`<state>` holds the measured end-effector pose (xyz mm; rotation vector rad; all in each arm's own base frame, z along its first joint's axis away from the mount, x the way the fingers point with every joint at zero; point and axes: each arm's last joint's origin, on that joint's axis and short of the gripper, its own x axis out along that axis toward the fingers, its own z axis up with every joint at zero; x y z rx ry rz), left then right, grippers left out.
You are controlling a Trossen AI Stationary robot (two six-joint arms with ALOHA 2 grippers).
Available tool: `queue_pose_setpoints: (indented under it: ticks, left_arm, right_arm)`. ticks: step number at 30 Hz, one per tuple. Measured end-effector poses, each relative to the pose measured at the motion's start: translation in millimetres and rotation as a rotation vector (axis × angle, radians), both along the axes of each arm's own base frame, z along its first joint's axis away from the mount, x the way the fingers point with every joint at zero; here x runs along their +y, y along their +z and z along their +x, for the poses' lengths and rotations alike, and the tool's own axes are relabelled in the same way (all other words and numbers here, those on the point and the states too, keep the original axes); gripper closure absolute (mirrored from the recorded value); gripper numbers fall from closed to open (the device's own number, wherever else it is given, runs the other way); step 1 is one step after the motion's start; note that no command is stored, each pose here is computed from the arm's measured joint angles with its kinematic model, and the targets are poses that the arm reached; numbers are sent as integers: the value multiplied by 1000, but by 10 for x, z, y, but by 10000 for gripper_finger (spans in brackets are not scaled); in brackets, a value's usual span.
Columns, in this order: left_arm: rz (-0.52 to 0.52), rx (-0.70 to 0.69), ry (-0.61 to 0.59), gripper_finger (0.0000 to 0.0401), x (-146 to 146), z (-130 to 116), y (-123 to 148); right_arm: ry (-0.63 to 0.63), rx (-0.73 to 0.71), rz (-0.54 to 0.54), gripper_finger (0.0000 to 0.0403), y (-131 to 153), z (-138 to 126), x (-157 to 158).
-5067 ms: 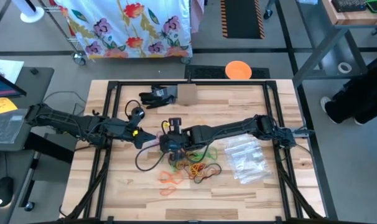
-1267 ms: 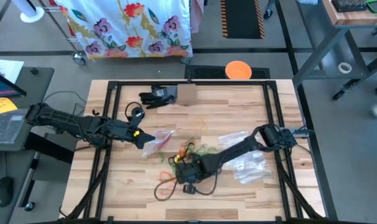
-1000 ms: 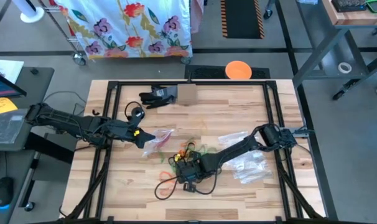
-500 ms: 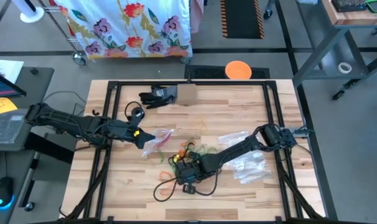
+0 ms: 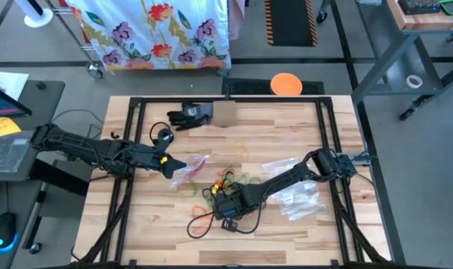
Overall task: Sort rubber bands
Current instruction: Put the red rubber band into the transparent zip bag
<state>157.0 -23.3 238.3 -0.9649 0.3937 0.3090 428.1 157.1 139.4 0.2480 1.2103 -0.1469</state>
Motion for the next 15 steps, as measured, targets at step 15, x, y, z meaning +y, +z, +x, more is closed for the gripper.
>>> queue_pose_setpoints:
  ticks: [15]
  left_arm:
    - [-2,0,1,401,0,1,1]
  right_arm:
    - [51,-54,2,402,146,58,110]
